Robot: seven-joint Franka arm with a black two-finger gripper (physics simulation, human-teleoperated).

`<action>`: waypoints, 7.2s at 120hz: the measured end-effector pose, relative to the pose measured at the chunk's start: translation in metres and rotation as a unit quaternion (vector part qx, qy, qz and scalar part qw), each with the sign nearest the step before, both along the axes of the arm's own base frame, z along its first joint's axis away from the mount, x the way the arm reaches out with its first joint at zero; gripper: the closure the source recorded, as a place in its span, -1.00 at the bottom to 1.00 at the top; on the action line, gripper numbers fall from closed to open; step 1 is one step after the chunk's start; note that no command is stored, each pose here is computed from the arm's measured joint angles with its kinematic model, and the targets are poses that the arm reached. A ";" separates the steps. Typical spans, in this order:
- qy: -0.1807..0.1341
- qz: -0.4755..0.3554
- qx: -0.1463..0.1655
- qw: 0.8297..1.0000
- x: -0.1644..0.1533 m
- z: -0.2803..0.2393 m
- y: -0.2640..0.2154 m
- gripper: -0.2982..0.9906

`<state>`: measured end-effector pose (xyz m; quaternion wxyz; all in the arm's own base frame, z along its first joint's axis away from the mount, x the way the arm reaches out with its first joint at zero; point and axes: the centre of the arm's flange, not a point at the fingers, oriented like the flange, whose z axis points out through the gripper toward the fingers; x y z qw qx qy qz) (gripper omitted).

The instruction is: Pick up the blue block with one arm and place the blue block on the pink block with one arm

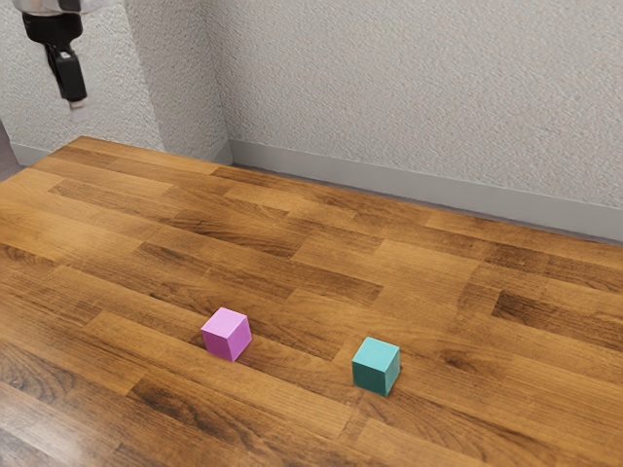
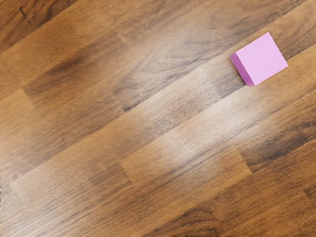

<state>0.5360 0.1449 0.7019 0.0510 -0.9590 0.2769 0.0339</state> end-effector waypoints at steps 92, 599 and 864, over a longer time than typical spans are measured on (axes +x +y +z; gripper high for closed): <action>-0.011 -0.340 -0.026 0.940 -0.125 0.021 -0.176 -0.53; 0.005 -0.955 0.013 0.296 0.046 -0.437 -0.434 -0.54; -0.007 -0.942 0.034 0.335 -0.014 -0.327 -0.337 0.11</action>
